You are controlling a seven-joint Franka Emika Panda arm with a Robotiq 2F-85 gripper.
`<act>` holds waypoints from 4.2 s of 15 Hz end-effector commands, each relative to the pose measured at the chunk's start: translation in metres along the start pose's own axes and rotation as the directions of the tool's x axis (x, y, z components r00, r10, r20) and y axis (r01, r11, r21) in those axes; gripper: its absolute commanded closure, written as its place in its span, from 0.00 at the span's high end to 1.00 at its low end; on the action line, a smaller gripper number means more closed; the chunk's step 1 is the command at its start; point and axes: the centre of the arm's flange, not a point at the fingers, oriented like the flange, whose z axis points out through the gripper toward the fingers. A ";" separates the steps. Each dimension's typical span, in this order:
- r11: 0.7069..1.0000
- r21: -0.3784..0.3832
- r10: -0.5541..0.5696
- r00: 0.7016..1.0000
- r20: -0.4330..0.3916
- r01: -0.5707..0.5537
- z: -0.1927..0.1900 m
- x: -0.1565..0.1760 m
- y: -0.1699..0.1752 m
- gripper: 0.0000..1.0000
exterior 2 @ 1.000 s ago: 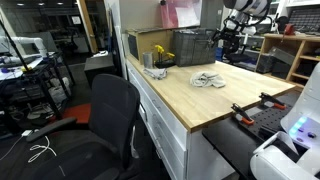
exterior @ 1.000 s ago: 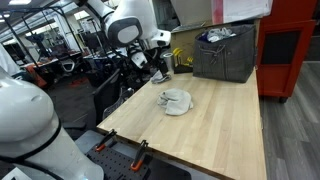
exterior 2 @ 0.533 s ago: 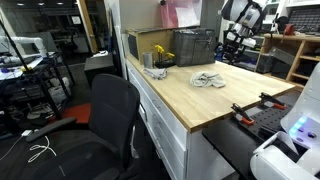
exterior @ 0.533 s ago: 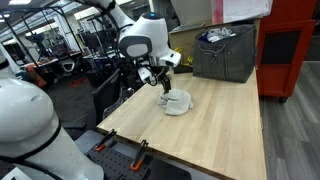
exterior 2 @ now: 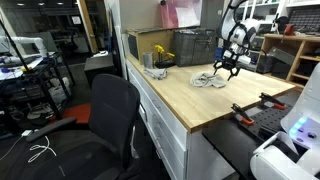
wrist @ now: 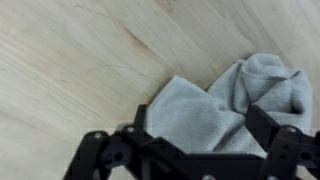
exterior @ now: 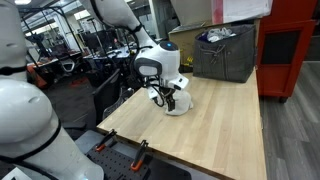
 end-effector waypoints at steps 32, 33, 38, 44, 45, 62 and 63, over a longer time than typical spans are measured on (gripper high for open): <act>0.993 0.109 0.058 0.995 -0.081 -0.049 -0.063 0.049 -0.012 0.01; 0.994 0.100 0.050 0.993 -0.106 -0.039 -0.075 0.052 -0.012 0.01; 0.998 0.021 0.060 0.965 -0.254 -0.056 -0.113 0.070 -0.001 0.01; 0.985 -0.087 0.100 0.901 -0.422 -0.150 -0.143 0.090 0.034 0.01; 0.982 -0.099 0.103 0.892 -0.441 -0.163 -0.149 0.091 0.039 0.01; 0.966 -0.185 0.071 0.870 -0.487 -0.182 -0.168 0.074 0.022 0.74; 0.974 -0.174 0.052 0.889 -0.454 -0.146 -0.166 0.070 0.016 0.83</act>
